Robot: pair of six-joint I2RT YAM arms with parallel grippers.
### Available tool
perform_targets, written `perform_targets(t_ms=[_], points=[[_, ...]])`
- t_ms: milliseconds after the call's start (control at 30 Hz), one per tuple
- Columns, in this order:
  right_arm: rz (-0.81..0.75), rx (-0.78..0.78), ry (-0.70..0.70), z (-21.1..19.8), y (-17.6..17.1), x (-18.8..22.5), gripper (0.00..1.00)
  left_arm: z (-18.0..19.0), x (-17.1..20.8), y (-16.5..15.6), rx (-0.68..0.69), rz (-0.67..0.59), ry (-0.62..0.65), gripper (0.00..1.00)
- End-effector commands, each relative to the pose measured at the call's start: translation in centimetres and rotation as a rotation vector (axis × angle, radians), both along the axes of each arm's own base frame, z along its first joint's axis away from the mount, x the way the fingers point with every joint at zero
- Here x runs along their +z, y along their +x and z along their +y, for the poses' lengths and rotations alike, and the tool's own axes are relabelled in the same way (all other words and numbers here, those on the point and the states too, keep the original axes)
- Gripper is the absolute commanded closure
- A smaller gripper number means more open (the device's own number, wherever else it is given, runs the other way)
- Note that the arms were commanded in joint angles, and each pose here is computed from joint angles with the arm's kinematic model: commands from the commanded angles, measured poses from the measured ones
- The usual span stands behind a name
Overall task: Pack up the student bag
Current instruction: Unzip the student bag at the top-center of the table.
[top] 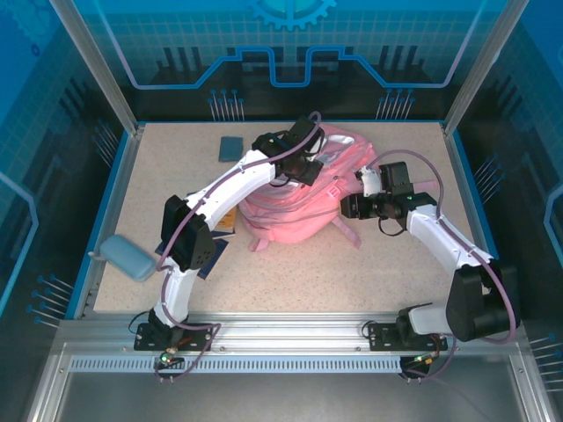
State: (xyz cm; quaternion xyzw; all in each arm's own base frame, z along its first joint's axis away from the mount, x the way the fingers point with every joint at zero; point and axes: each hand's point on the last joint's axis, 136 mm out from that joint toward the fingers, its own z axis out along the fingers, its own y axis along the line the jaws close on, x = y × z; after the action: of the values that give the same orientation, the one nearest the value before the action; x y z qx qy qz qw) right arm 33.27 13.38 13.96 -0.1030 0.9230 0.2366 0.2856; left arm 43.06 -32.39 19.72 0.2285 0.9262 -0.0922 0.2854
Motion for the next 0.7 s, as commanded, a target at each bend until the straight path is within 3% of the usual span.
perform_targets(t_ms=[0,200,467,667], points=[[-0.047,0.021,0.0,0.6,1.0,0.6,0.51,-0.6,5.9,0.3,-0.013,-0.116,-0.126,1.0],[-0.036,0.11,0.077,2.3,0.7,1.0,0.67,-0.9,5.9,0.3,-0.012,-0.104,-0.154,1.0],[-0.048,0.088,0.043,1.7,0.4,0.8,0.9,-0.9,5.5,0.4,0.001,-0.095,-0.161,1.0],[-0.041,0.075,0.021,1.2,0.0,0.2,0.96,-0.7,5.4,0.7,0.018,-0.092,-0.166,1.0]])
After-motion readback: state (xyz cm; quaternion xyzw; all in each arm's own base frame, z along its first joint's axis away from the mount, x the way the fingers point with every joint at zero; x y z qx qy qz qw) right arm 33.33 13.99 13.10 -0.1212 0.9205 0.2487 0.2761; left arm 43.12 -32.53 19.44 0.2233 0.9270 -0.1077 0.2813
